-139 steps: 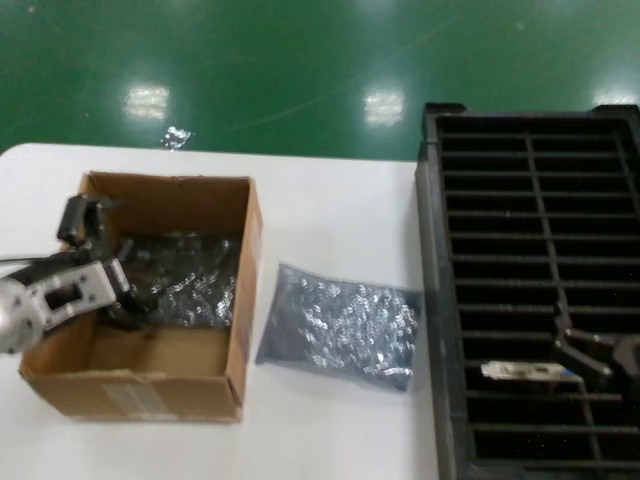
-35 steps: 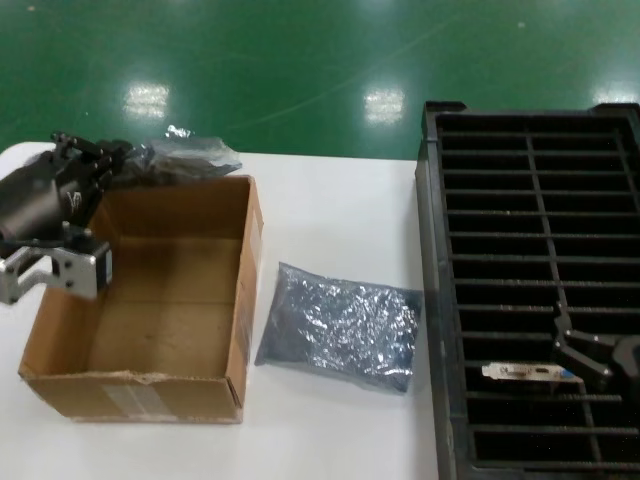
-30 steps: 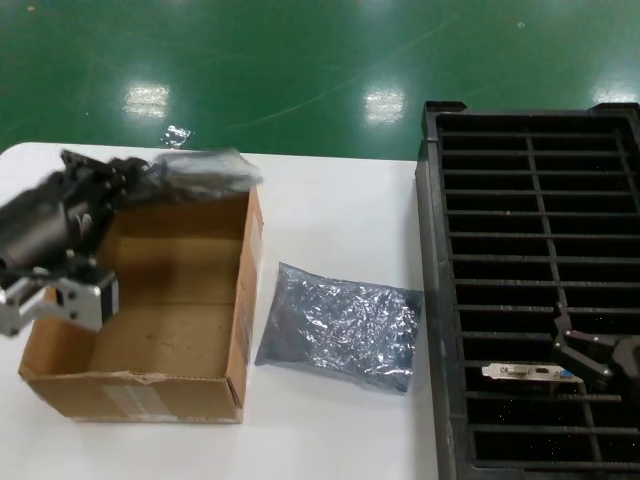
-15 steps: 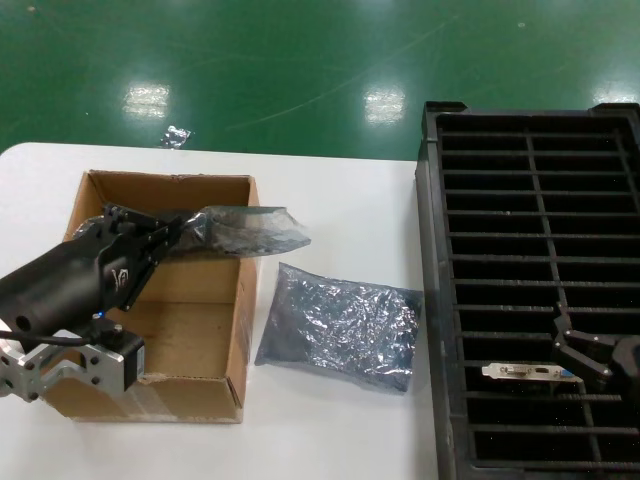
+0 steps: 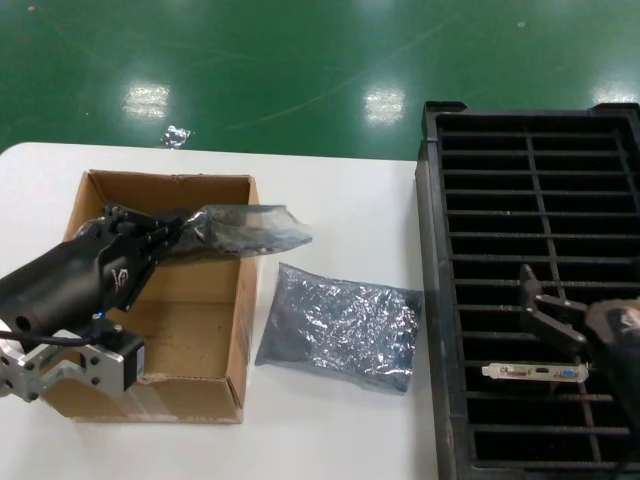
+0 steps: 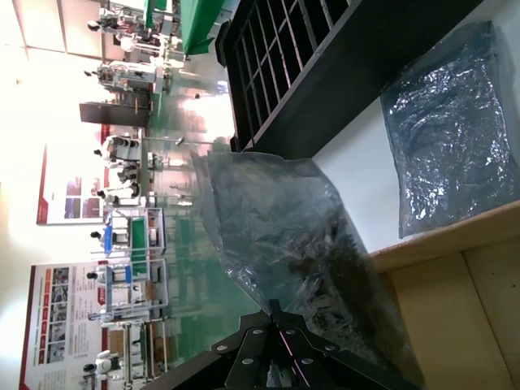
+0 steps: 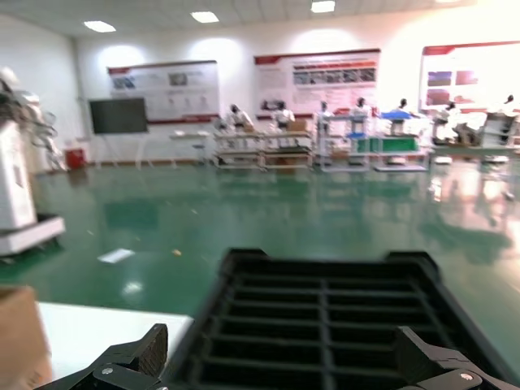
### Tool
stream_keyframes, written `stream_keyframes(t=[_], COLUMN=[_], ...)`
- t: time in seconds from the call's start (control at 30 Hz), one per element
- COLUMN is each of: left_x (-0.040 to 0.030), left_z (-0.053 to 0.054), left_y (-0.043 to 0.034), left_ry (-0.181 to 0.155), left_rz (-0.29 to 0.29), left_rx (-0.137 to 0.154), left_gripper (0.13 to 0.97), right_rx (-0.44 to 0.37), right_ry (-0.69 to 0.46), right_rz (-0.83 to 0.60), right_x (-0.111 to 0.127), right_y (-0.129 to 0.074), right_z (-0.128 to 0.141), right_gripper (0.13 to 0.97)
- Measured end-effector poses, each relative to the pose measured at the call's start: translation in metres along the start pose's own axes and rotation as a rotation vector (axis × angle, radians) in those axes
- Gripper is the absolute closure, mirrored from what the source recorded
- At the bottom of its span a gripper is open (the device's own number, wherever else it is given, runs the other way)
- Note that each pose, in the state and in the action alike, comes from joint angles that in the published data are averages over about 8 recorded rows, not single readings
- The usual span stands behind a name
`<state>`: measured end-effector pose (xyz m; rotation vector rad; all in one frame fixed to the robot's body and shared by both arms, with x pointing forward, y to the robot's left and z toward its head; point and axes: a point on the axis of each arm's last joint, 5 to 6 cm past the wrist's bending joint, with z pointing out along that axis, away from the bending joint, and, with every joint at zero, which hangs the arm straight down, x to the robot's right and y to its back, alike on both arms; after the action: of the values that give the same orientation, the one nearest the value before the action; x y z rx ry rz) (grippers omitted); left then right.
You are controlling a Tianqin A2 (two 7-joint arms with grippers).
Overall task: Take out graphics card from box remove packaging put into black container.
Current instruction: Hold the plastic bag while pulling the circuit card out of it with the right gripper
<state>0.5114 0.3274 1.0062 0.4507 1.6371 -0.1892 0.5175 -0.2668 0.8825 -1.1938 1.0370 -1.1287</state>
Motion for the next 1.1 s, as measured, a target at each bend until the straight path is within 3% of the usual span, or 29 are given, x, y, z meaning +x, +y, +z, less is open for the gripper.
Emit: stream_keyframes(t=[0.33,0.63,0.93,1.1], left_x=[0.0000,0.0000,0.0000,0.0000], left_z=[0.000,0.000,0.000,0.000], left_y=[0.0000,0.0000,0.0000,0.0000], left_ry=[0.000,0.000,0.000,0.000], left_rz=[0.000,0.000,0.000,0.000], left_rx=[0.000,0.000,0.000,0.000], left_gripper=[0.958,0.958,0.958,0.958], right_rx=[0.078,0.098,0.110,0.107], right_ry=[-0.097,-0.165,-0.247,-0.301], right_rz=[0.001,-0.031,-0.072,-0.099], right_x=[-0.018,-0.029,-0.045,-0.055], right_y=[-0.022,-0.029,-0.034,-0.039], right_z=[0.014,0.024,0.032,0.037], right_gripper=[0.155,0.191,0.314,0.432])
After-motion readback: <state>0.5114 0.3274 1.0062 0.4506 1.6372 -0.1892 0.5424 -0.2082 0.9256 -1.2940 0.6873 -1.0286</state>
